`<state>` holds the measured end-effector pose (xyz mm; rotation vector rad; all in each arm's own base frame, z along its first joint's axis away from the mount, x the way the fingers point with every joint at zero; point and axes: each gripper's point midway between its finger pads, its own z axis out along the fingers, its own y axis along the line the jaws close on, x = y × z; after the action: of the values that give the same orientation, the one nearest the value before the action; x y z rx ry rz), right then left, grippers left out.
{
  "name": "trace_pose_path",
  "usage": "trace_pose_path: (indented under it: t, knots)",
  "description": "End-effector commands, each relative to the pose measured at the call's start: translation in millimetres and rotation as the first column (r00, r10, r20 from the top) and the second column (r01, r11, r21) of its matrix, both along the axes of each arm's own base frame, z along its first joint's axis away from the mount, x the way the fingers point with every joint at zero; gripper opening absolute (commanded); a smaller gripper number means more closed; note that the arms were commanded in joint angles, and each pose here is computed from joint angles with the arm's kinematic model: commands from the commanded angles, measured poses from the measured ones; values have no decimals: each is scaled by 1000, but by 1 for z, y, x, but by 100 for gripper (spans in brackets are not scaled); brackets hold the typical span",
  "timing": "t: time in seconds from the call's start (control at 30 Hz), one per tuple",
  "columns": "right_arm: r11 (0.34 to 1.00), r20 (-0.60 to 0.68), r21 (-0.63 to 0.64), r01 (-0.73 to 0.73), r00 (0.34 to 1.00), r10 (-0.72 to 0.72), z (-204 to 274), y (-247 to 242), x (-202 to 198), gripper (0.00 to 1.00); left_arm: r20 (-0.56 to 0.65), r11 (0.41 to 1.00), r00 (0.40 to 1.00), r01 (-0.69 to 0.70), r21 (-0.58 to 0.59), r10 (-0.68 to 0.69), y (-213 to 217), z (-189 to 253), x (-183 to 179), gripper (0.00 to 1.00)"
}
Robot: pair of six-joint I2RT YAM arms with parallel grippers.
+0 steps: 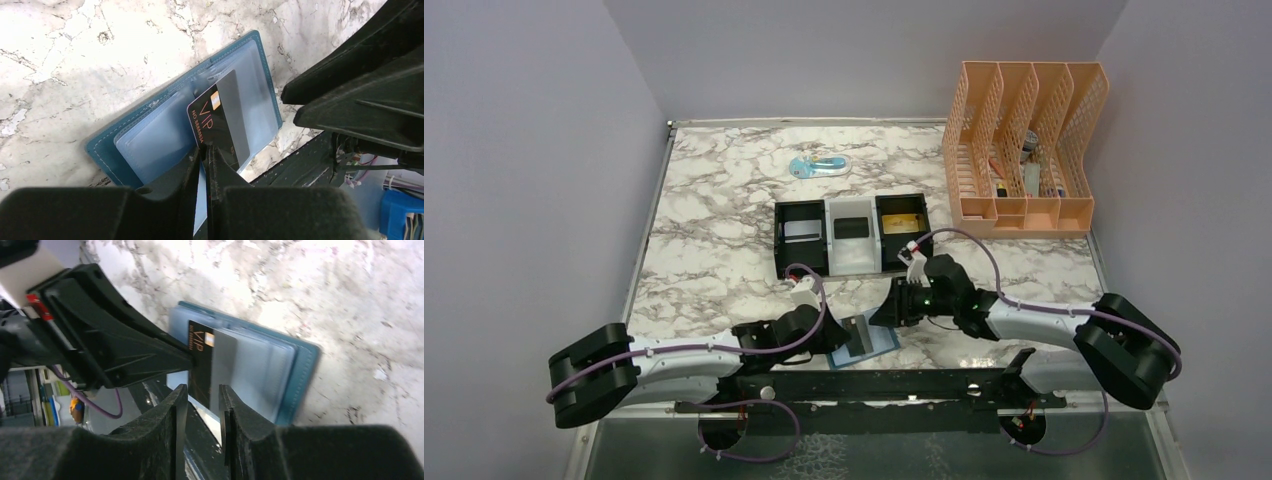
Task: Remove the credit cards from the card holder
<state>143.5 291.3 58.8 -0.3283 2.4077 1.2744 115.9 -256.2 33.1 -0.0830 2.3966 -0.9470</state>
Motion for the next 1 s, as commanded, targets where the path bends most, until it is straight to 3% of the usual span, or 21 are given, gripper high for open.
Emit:
trace_pose_path:
  t: [0.0,0.23,0.5,0.97]
  knots:
    - [997,41,47,-68,997,66,20,15,-1,31,23,1000,1000,-10,-7,10,-2,2,4,13]
    - [998,-60,-49,-49,997,46,-22,13,-3,32,23,999,1000,-12,-50,13,-6,6,4,17]
    - [993,-108,-112,29,993,-41,-49,-2,-5,32,-14,998,1000,-2,-67,1,-12,-1,0,33]
    - [992,-126,-109,63,989,-77,-56,-11,-11,31,-62,987,997,-57,-151,48,-17,-2,0,34]
